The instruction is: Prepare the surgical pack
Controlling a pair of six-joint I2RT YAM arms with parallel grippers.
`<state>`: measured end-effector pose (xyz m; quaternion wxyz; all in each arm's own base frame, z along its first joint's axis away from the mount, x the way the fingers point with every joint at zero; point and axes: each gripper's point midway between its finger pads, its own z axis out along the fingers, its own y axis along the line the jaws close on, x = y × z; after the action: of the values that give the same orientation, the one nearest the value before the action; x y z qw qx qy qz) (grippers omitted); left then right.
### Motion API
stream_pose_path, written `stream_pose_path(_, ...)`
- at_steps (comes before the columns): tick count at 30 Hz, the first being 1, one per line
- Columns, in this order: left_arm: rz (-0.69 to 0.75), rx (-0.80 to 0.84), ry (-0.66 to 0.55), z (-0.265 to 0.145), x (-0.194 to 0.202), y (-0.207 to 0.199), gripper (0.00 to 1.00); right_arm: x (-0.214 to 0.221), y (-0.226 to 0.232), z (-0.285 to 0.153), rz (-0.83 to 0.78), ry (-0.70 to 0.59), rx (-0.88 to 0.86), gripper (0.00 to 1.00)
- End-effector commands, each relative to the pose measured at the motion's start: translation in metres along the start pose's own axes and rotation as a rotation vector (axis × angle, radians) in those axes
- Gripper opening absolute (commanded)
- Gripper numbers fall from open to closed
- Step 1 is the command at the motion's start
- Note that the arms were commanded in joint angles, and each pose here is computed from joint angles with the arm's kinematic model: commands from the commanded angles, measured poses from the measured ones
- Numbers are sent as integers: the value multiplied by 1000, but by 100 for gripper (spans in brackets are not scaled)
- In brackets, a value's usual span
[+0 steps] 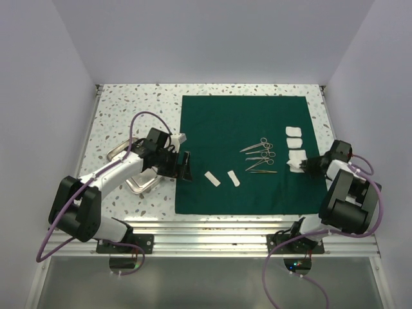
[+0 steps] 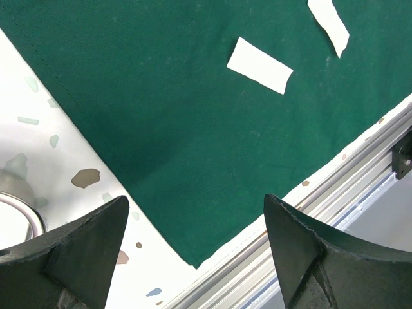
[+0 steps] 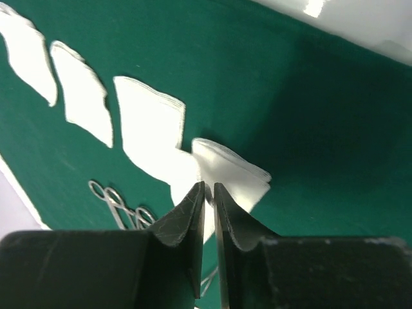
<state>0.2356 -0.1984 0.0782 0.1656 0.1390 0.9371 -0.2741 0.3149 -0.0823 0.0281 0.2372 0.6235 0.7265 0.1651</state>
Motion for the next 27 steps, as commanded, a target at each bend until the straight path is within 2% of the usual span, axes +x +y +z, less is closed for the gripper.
stream_pose_path(1,27,16,-48,-5,-9,-3,89,-10,5,-15,-76,-38,20,17)
stream_pose_path(5,31,13,-50,-5,-9,-2,89,-14,5,-25,-134,-44,50,19)
stream_pose_path(12,34,15,-49,-4,-9,-2,90,-29,14,-32,-265,-55,75,31)
stream_pose_path(16,32,16,-46,-4,-9,-2,90,-16,17,-24,-366,71,79,36)
stream_pose_path(21,29,21,-44,-3,-8,-2,90,-5,16,-18,-447,146,48,46)
stream_pose_path(25,29,24,-40,-2,-7,-3,90,6,29,-10,-598,212,22,47)
stream_pose_path(27,28,26,-36,-2,-6,-3,90,3,32,-8,-664,204,30,46)
